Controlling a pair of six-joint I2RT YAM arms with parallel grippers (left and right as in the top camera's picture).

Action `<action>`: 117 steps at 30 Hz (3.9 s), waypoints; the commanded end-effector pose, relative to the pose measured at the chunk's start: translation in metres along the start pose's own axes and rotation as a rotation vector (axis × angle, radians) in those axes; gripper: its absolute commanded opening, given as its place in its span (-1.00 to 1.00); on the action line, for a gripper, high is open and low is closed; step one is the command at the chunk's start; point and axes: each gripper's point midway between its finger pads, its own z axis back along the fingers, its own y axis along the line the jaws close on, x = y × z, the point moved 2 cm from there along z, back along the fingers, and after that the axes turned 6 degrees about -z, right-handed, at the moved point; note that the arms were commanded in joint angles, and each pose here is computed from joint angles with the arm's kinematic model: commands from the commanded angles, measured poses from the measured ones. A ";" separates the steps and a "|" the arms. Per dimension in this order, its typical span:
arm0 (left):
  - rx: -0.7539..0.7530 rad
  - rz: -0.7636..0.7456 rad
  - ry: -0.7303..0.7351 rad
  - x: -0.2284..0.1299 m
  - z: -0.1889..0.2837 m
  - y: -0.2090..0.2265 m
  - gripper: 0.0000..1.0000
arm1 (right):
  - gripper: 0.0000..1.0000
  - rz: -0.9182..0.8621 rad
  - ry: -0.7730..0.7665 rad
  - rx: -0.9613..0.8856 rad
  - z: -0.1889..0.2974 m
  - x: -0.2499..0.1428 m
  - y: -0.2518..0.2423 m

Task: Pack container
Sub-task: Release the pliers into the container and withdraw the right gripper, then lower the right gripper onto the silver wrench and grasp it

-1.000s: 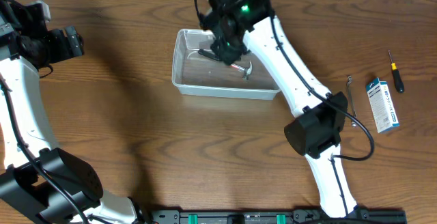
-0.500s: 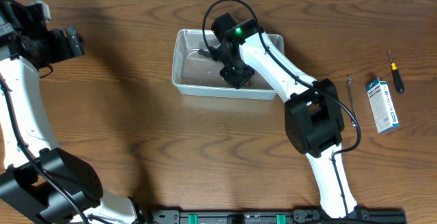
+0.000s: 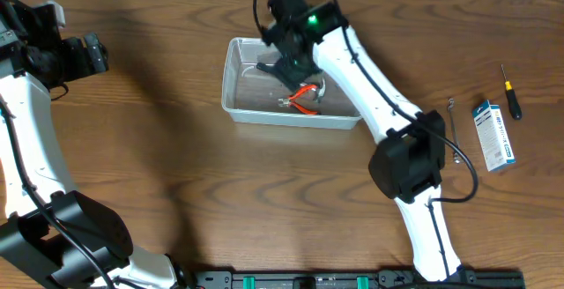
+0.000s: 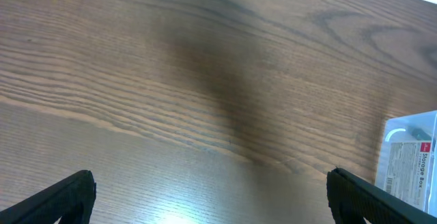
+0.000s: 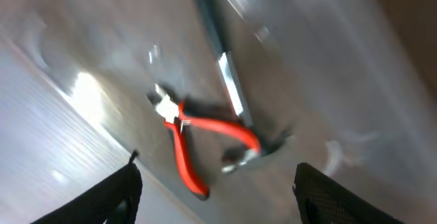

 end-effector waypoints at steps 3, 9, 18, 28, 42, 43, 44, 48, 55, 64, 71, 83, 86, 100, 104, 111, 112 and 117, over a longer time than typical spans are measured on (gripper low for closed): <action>-0.010 0.003 -0.013 0.005 0.003 -0.002 0.96 | 0.60 -0.223 -0.124 -0.153 0.080 0.012 -0.054; -0.010 0.003 -0.013 0.005 0.003 -0.002 0.96 | 0.76 -0.465 -0.119 -0.203 0.138 -0.030 -0.123; -0.010 0.002 -0.014 0.005 0.003 -0.002 0.96 | 0.80 -0.672 -0.098 -0.112 0.151 -0.084 -0.201; -0.010 0.003 -0.013 0.005 0.003 -0.002 0.96 | 0.79 -0.809 0.024 -0.072 0.129 -0.130 -0.230; -0.010 0.003 -0.013 0.005 0.003 -0.002 0.96 | 0.77 -0.870 0.378 -0.213 0.090 -0.233 -0.224; -0.010 0.003 -0.013 0.005 0.003 -0.002 0.96 | 0.77 -0.877 0.372 -0.209 0.089 -0.237 -0.222; -0.010 0.003 -0.013 0.005 0.003 -0.002 0.96 | 0.77 -0.879 0.371 -0.208 0.087 -0.243 -0.219; -0.010 0.003 -0.013 0.005 0.003 -0.002 0.96 | 0.76 -0.886 0.367 -0.209 0.071 -0.270 -0.206; -0.010 0.003 -0.013 0.005 0.003 -0.002 0.96 | 0.79 -0.846 0.321 -0.150 0.034 -0.303 -0.177; -0.010 0.003 -0.013 0.005 0.003 -0.002 0.96 | 0.64 -0.862 0.287 -0.168 0.010 -0.317 -0.187; -0.010 0.003 -0.013 0.005 0.003 -0.002 0.96 | 0.58 -0.817 0.237 -0.148 0.009 -0.315 -0.198; -0.010 0.003 -0.013 0.005 0.003 -0.002 0.96 | 0.53 -0.762 0.254 -0.131 -0.013 -0.316 -0.203; -0.010 0.003 -0.013 0.005 0.003 -0.002 0.96 | 0.51 -0.764 0.288 -0.114 -0.027 -0.321 -0.201; -0.010 0.003 -0.013 0.005 0.003 -0.002 0.96 | 0.47 -0.766 0.346 -0.082 -0.061 -0.330 -0.199; -0.010 0.003 -0.013 0.005 0.003 -0.002 0.96 | 0.46 -0.765 0.338 -0.086 -0.063 -0.329 -0.201; -0.010 0.003 -0.013 0.005 0.003 -0.002 0.96 | 0.25 -0.766 0.328 -0.093 -0.064 -0.328 -0.203; -0.010 0.003 -0.013 0.005 0.003 -0.002 0.96 | 0.22 -0.768 0.328 -0.092 -0.063 -0.329 -0.203; -0.010 0.003 -0.013 0.005 0.003 -0.002 0.96 | 0.08 -0.785 0.331 -0.093 -0.063 -0.332 -0.205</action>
